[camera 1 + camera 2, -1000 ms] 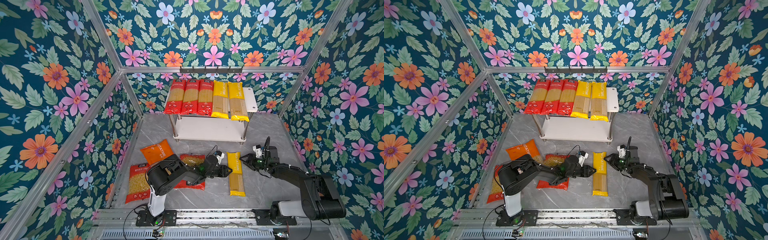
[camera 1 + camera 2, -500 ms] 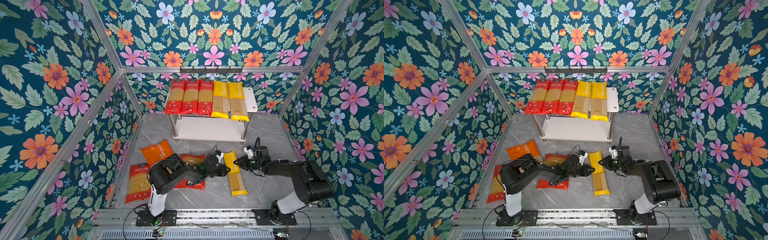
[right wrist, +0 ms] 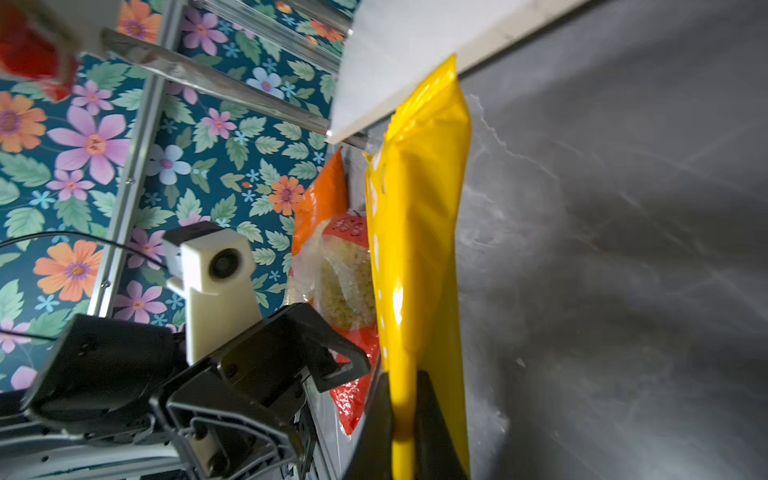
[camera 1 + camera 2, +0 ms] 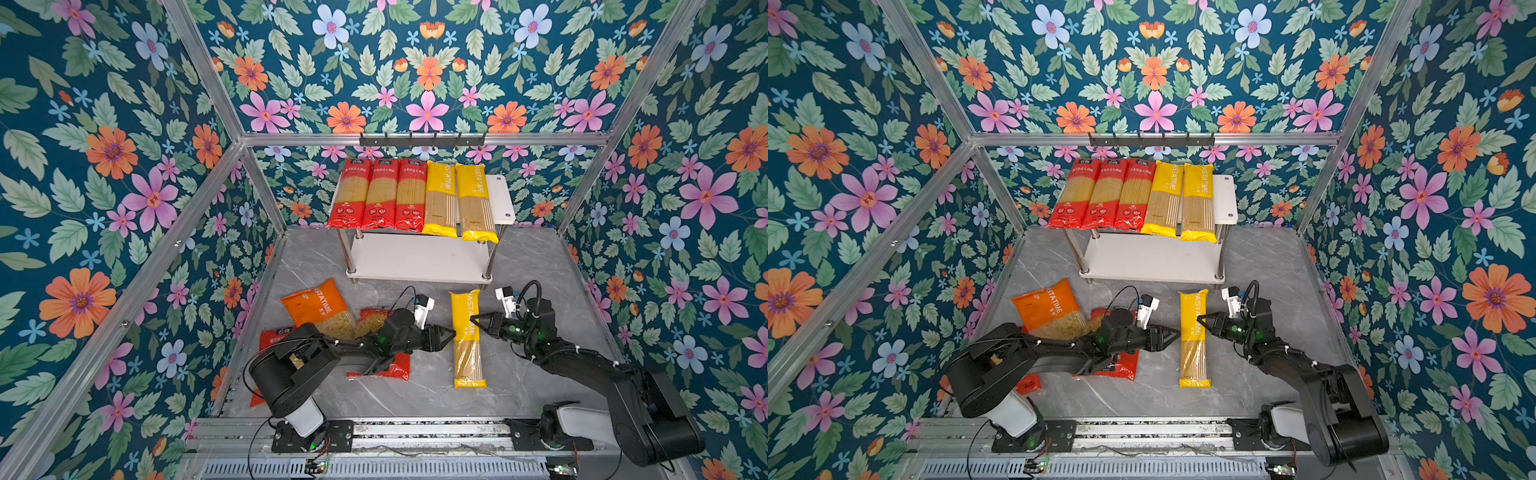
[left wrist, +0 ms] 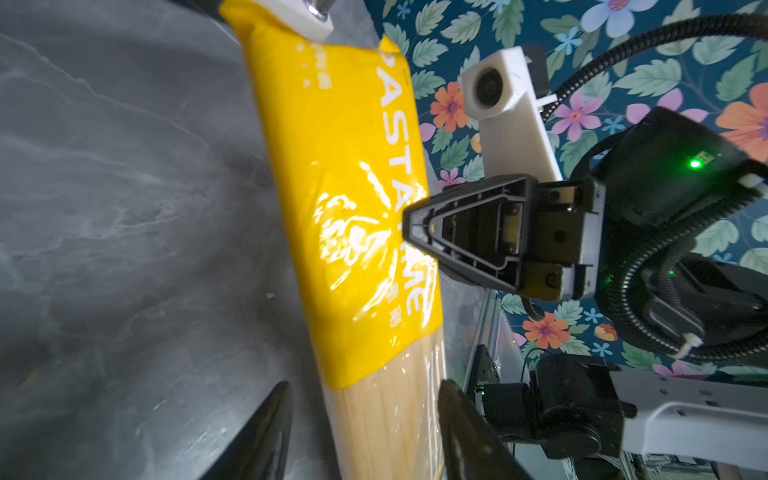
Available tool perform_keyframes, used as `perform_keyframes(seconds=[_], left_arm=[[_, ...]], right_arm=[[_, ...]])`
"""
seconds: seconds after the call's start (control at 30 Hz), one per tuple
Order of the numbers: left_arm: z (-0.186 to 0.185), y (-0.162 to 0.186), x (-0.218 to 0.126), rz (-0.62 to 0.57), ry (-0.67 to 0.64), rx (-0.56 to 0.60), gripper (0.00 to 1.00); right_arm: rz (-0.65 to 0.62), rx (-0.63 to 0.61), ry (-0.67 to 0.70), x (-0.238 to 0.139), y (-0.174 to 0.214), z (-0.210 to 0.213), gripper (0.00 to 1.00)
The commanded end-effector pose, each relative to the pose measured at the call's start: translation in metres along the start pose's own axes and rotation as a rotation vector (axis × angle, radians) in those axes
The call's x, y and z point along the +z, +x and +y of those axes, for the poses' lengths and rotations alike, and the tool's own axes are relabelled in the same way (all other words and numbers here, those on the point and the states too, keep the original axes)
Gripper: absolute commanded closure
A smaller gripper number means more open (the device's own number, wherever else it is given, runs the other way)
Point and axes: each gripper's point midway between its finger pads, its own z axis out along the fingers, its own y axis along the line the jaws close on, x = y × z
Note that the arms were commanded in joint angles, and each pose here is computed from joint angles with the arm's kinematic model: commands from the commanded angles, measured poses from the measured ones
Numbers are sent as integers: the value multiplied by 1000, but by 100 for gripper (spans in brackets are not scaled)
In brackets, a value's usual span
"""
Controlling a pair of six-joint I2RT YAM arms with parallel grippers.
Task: Place and organize the pasta boxes and bags onto the shelf
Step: 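Lift the third yellow pack upright with both grippers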
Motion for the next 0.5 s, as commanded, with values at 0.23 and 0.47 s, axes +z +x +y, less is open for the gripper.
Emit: perform_keyframes(seconds=[0.23,0.47], left_arm=[[-76,-33,-26,-147,303,168,18],[-114,-37,-24,-131,423,219,26]], right_arm=[[-167,-353,-331,-45,-38,132,100],[-187,-383,-445,-60,-48,180,100]])
